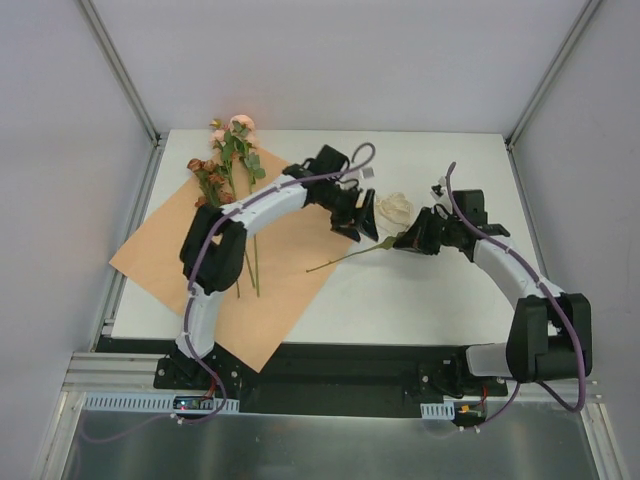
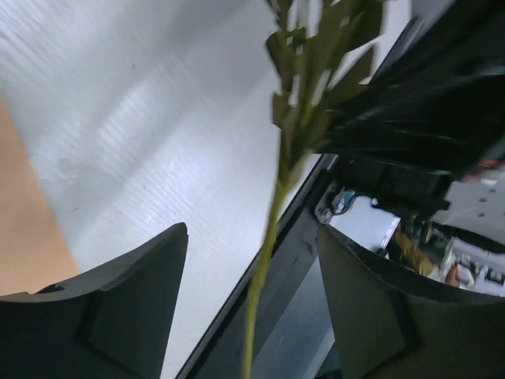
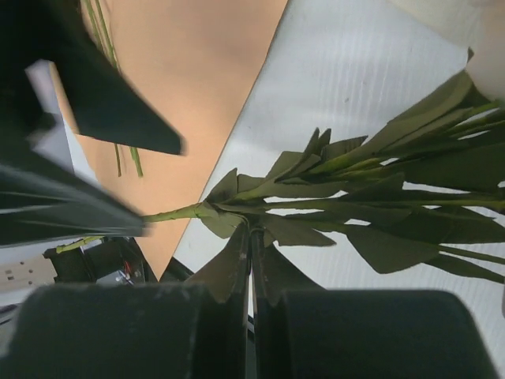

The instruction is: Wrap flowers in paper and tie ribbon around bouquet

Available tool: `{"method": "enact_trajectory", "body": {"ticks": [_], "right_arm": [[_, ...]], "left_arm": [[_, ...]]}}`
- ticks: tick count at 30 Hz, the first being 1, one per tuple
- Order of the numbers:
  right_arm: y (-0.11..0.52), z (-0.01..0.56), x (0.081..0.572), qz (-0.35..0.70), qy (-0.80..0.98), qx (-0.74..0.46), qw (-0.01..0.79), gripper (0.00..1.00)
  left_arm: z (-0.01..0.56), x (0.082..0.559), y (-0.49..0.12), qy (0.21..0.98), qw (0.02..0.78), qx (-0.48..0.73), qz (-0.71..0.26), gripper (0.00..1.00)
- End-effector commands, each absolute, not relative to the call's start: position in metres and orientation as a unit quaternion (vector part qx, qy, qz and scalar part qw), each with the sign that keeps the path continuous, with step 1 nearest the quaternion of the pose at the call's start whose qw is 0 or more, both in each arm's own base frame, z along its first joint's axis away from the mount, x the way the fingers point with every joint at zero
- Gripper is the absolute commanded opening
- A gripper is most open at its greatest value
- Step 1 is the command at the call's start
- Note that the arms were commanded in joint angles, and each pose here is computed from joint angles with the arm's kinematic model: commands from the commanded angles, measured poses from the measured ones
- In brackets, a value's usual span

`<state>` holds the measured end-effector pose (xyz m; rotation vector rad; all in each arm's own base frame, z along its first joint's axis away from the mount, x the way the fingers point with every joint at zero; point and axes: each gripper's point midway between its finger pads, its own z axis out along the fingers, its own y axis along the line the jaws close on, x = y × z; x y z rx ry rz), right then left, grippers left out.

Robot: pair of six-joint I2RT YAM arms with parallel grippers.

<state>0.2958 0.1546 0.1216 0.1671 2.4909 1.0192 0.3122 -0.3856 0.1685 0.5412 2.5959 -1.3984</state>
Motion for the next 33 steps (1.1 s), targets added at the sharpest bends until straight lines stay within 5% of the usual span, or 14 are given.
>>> {"method": "enact_trajectory", "body": {"ticks": [1,11,12,15,19,26,33], "right_arm": [[0.154,0.122,0.272,0.379,0.9,0.038,0.213,0.0],[0.15,0.128,0.257,0.375,0.899,0.036,0.223,0.0],[0.15,0.13,0.257,0.375,0.899,0.036,0.224,0.03],[0.139,0.141,0.258,0.339,0.908,0.05,0.241,0.59],[0.105,0.174,0.262,0.251,0.91,0.083,0.319,0.77],[0.096,0.236,0.268,0.254,0.862,0.107,0.426,0.82],[0.122,0.21,0.284,0.299,0.881,0.105,0.352,0.82]], "left_arm": [[0.167,0.284,-0.417,0.839,0.031,0.233,-0.491,0.59],[0.158,0.252,-0.433,0.831,-0.001,0.252,-0.497,0.01],[0.158,0.255,-0.432,0.835,0.01,0.25,-0.491,0.0],[0.178,0.262,-0.422,0.839,0.058,0.252,-0.479,0.0],[0.214,0.28,-0.392,0.84,0.18,0.262,-0.44,0.0],[0.252,0.322,-0.236,0.855,0.417,0.066,-0.3,0.0],[0.262,0.331,-0.117,0.813,0.541,-0.094,-0.192,0.0]]}}
